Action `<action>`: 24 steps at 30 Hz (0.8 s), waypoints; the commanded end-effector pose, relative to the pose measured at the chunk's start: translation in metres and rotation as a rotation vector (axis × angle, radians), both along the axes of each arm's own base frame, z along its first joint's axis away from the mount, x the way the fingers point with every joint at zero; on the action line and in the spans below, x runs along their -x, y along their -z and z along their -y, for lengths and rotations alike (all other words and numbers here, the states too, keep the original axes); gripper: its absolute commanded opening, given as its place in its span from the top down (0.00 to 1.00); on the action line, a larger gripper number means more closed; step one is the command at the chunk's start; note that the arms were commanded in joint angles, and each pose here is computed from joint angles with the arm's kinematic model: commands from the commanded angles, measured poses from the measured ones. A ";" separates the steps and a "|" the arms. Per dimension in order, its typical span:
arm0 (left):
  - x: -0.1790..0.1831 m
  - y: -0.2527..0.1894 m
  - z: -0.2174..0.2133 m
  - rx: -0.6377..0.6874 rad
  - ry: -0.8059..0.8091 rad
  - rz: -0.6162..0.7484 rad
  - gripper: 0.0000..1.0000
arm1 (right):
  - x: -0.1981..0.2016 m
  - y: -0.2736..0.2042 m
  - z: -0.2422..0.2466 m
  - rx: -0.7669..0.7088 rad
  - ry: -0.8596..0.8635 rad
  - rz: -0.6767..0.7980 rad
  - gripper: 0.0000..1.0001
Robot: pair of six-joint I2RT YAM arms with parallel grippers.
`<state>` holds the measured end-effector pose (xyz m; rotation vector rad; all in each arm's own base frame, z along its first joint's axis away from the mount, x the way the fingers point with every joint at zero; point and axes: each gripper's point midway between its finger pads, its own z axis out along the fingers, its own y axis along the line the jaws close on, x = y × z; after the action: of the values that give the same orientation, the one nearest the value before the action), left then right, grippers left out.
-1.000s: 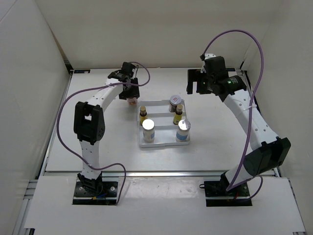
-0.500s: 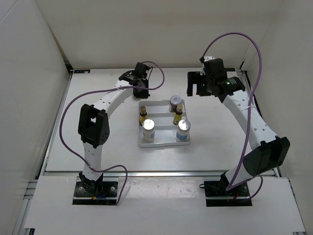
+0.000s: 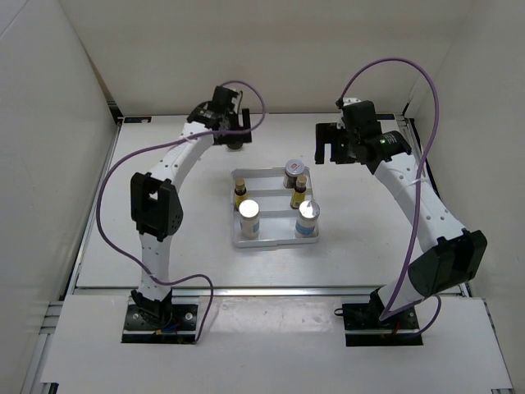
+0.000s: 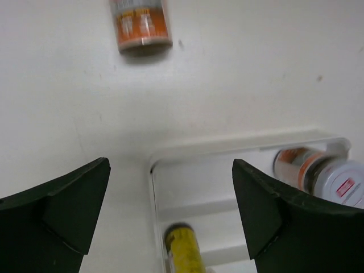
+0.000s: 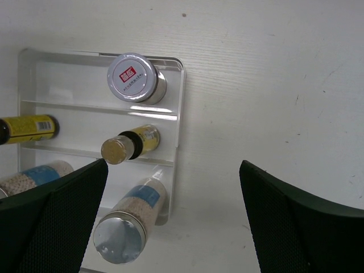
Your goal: Organize the condiment bottles
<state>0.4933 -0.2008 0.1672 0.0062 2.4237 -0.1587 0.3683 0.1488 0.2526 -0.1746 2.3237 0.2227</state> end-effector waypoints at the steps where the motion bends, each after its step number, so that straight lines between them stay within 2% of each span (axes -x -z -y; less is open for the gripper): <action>1: -0.062 -0.043 -0.019 0.103 0.028 0.138 0.01 | 0.001 -0.013 0.005 -0.005 0.011 0.048 0.00; 2: -0.067 -0.039 -0.023 0.114 0.029 0.112 0.01 | 0.002 -0.013 0.004 -0.005 -0.003 0.047 0.00; 3: -0.083 -0.014 -0.034 0.124 0.016 0.075 0.01 | 0.001 -0.009 0.003 -0.002 -0.003 0.039 0.00; 4: -0.091 -0.015 -0.032 0.149 0.042 0.084 0.01 | -0.001 -0.009 0.006 -0.002 0.006 0.039 0.00; 5: -0.105 -0.037 -0.032 0.178 0.051 0.152 0.01 | 0.000 -0.005 0.007 0.002 0.006 0.030 0.00; 7: -0.120 -0.020 -0.041 0.185 0.039 0.150 0.01 | 0.000 -0.001 0.005 -0.001 -0.002 0.018 0.00; 16: -0.158 0.011 -0.026 0.275 0.008 0.208 0.01 | -0.011 0.027 0.007 0.018 -0.012 -0.056 0.00; 19: -0.166 0.010 -0.009 0.315 0.010 0.246 0.01 | -0.015 0.038 0.008 0.030 -0.016 -0.090 0.00; 24: -0.180 0.006 -0.005 0.366 -0.023 0.299 0.01 | -0.018 0.046 0.011 0.038 -0.006 -0.115 0.00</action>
<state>0.6538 -0.1853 0.1088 -0.1358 2.2303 -0.4665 0.3809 0.1391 0.1961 -0.1842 2.4723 0.1874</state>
